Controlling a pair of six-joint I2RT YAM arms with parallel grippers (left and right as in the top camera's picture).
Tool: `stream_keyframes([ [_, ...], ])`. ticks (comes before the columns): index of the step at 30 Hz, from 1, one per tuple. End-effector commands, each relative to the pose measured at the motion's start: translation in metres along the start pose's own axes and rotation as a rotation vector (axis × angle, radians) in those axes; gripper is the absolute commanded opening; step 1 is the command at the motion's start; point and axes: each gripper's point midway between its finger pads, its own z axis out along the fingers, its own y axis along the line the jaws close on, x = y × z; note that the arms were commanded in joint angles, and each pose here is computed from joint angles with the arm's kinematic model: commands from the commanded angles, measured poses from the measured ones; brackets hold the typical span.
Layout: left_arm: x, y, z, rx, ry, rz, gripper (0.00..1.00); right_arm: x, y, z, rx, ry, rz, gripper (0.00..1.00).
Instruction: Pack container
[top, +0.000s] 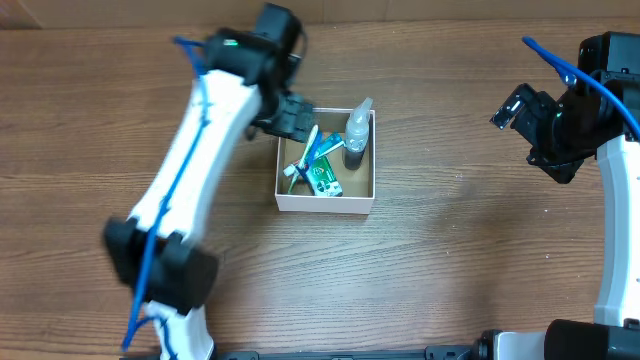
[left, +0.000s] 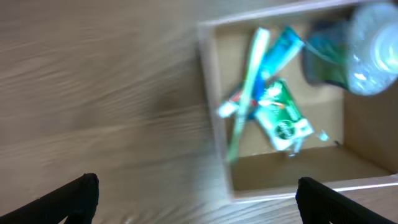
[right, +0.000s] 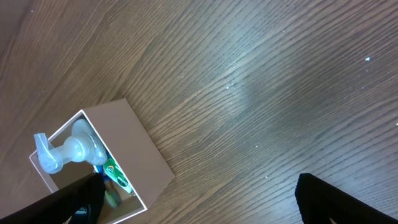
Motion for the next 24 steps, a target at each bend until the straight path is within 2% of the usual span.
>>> stream_keyframes([
  [1, 0.015, 0.078, -0.091, -0.121, -0.197, -0.271, 1.00, -0.004, 0.000, -0.003, -0.001, -0.019, 0.004, 1.00],
  [7, 0.043, 0.132, -0.122, -0.170, -0.235, -0.431, 1.00, -0.004, 0.000, -0.003, -0.001, -0.019, 0.004, 1.00],
  [17, 0.042, 0.137, -0.118, -0.170, -0.227, -0.443, 1.00, -0.002, 0.002, -0.008, -0.009, -0.030, -0.003, 1.00],
  [18, 0.042, 0.137, -0.118, -0.170, -0.227, -0.443, 1.00, 0.001, 0.004, -0.014, -0.019, -0.045, -0.020, 1.00],
  [19, 0.042, 0.137, -0.118, -0.170, -0.227, -0.443, 1.00, -0.007, -0.006, -0.025, 0.053, -0.134, -0.111, 1.00],
  [20, 0.042, 0.137, -0.118, -0.170, -0.227, -0.443, 1.00, -0.009, -0.009, -0.034, 0.081, -0.183, -0.131, 1.00],
  [24, 0.042, 0.137, -0.118, -0.170, -0.227, -0.443, 1.00, 0.004, -0.009, -0.087, 0.020, -0.341, -0.178, 1.00],
])
